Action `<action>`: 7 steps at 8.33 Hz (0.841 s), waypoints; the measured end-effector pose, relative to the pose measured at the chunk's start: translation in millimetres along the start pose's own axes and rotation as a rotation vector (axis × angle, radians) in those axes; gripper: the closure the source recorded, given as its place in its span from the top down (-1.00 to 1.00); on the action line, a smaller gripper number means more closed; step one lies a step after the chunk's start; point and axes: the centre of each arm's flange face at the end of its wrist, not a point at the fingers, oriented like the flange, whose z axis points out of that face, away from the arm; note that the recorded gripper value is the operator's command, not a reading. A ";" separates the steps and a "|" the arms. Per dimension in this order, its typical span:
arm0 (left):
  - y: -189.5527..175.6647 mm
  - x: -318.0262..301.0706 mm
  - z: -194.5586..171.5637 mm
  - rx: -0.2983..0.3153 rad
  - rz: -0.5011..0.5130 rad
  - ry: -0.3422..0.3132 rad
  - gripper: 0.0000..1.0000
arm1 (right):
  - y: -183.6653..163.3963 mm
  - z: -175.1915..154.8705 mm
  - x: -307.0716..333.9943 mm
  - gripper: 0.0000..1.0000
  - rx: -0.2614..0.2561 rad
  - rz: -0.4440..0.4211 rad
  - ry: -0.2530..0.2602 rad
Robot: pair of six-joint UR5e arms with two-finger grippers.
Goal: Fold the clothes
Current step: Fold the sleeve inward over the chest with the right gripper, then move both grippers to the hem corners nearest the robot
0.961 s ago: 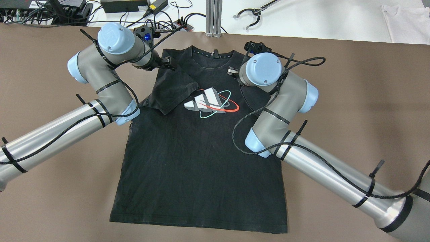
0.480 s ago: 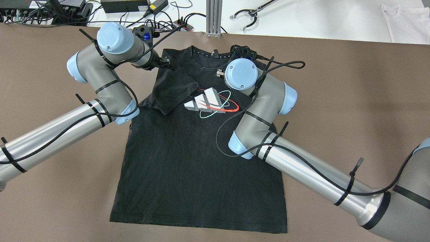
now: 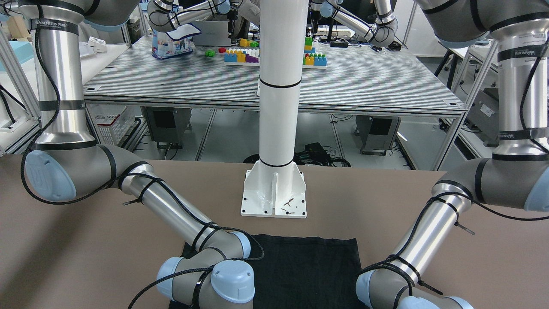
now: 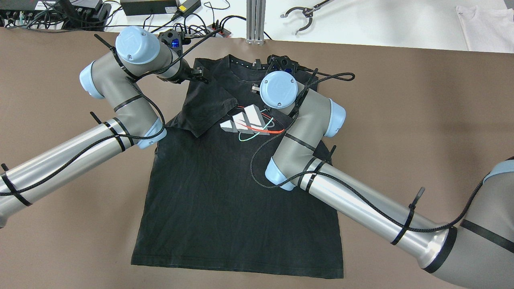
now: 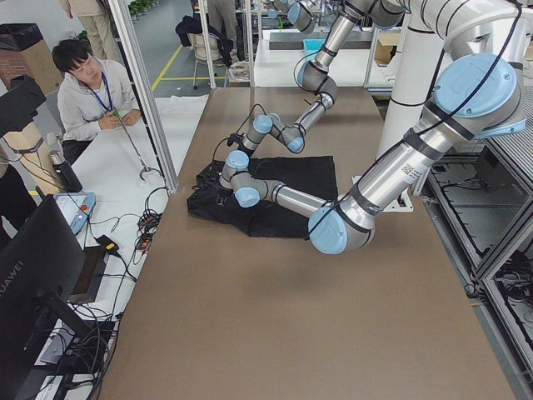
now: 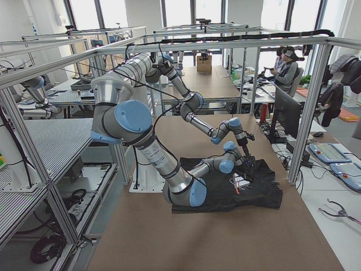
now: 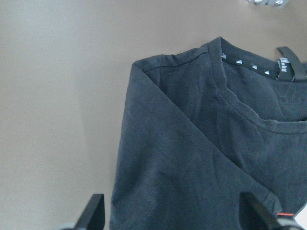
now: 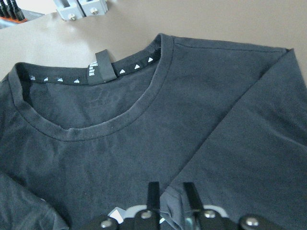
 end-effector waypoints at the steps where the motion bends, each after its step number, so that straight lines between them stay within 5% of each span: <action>1: -0.5 2.9 -2.9 0.003 -0.007 0.007 1.00 | 1.2 -2.2 -0.9 0.90 -0.008 -0.035 -0.004; 4: 10.8 12.2 -24.2 0.032 -0.065 0.047 1.00 | 12.6 -26.4 27.4 0.90 -0.082 -0.117 -0.020; 7: 91.5 -11.6 -50.0 0.051 -0.059 0.082 1.00 | 65.0 -69.4 108.2 0.90 -0.137 -0.167 -0.062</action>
